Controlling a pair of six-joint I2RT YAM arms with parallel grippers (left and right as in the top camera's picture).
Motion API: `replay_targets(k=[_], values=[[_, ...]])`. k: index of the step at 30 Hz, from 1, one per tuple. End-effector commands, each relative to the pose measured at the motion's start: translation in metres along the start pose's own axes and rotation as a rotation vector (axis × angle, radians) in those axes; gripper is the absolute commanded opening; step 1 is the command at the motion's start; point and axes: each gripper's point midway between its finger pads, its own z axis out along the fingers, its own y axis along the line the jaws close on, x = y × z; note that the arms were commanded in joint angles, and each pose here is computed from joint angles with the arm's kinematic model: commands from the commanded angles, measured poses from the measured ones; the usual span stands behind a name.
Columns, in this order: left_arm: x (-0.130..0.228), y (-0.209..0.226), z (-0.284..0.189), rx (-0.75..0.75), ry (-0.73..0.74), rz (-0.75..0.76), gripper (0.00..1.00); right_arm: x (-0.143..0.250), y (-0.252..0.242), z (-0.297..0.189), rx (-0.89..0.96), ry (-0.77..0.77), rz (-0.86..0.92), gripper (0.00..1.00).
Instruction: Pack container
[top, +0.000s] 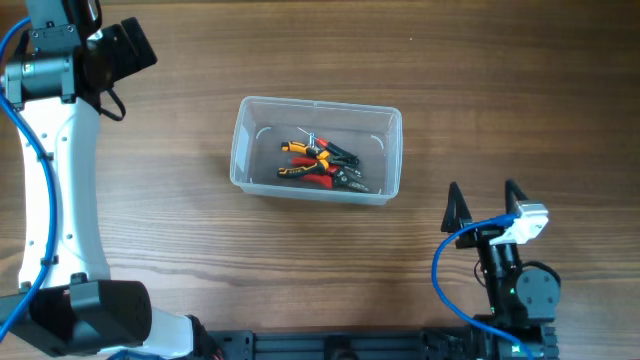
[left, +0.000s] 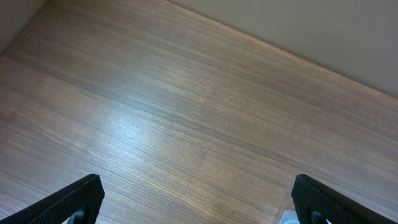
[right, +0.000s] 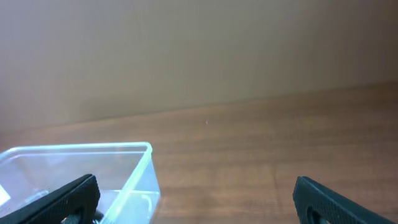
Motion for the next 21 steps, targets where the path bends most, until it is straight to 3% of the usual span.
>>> replay_targets(k=[1, 4, 21], values=[[0.0004, 0.0007, 0.0005, 0.003, 0.002, -0.019, 1.00, -0.0026, 0.0055, -0.0008, -0.029, -0.015, -0.072, 1.00], [0.0004, 0.0007, 0.0005, 0.003, 0.002, -0.019, 1.00, -0.0026, 0.0054, -0.0008, -0.028, -0.016, -0.173, 1.00], [0.0004, 0.0008, 0.0005, 0.003, 0.002, -0.019, 1.00, -0.0028, 0.0047, -0.0008, -0.023, -0.017, -0.179, 1.00]])
